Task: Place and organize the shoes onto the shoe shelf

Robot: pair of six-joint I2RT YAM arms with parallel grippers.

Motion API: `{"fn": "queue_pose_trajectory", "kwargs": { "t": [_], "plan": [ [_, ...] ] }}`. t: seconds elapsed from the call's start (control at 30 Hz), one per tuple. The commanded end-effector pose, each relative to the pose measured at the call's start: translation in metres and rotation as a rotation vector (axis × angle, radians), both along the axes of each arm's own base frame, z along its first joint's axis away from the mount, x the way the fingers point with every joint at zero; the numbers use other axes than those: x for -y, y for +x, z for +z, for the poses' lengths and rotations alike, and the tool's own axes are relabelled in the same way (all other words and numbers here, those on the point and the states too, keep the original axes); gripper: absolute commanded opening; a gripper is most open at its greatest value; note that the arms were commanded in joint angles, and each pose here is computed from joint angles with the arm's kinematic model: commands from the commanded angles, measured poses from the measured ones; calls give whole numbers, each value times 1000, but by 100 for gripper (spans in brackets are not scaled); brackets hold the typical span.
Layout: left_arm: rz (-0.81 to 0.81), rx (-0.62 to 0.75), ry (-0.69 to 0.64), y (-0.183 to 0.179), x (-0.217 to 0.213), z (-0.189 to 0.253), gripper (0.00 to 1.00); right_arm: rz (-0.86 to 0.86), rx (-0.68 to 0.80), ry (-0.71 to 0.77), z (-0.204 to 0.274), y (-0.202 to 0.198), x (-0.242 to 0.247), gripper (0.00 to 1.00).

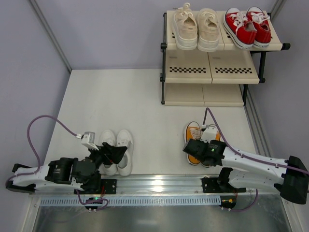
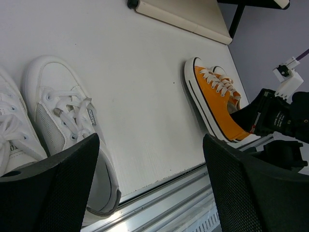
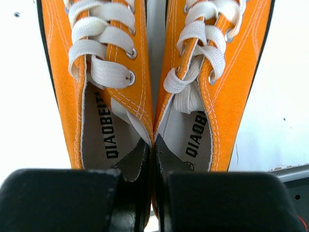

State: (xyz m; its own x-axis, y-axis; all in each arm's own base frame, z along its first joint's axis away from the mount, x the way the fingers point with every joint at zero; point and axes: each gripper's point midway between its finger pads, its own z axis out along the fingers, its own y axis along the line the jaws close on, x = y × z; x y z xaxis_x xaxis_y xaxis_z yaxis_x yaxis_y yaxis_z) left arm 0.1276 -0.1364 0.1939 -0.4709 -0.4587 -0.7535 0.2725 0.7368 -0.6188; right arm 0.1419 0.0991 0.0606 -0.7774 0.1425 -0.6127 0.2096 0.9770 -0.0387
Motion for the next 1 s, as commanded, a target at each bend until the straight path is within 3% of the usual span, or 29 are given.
{"fn": "queue_pose_trajectory", "kwargs": {
  "t": [0.0, 0.3, 0.47, 0.6, 0.7, 0.73, 0.77, 0.83, 0.87, 0.97],
  "plan": [
    [26, 17, 13, 4, -2, 5, 86, 27, 217, 7, 47, 38, -10, 4],
    [18, 19, 42, 3, 2, 9, 86, 35, 539, -72, 110, 80, -4, 4],
    [21, 18, 45, 3, 2, 8, 86, 19, 708, 2, 144, 87, 2, 4],
    [25, 19, 43, 4, 3, 8, 86, 11, 713, 7, 149, 83, 10, 4],
    [26, 17, 43, 4, 4, 7, 86, -7, 636, 34, 138, 75, 12, 4],
    [26, 16, 47, 4, 4, 5, 86, -2, 566, -19, 125, 68, 20, 5],
    [26, 16, 46, 4, 5, 5, 86, -50, 534, 27, 118, 65, 19, 13],
    [25, 16, 41, 4, 7, 4, 86, -53, 409, -34, 95, 55, 22, 39],
    [23, 19, 49, 4, 8, 2, 86, -79, 377, -31, 88, 52, 23, 62],
    [14, 21, 43, 3, 10, 4, 86, -112, 270, -15, 60, 45, 13, 79]
  ]
}}
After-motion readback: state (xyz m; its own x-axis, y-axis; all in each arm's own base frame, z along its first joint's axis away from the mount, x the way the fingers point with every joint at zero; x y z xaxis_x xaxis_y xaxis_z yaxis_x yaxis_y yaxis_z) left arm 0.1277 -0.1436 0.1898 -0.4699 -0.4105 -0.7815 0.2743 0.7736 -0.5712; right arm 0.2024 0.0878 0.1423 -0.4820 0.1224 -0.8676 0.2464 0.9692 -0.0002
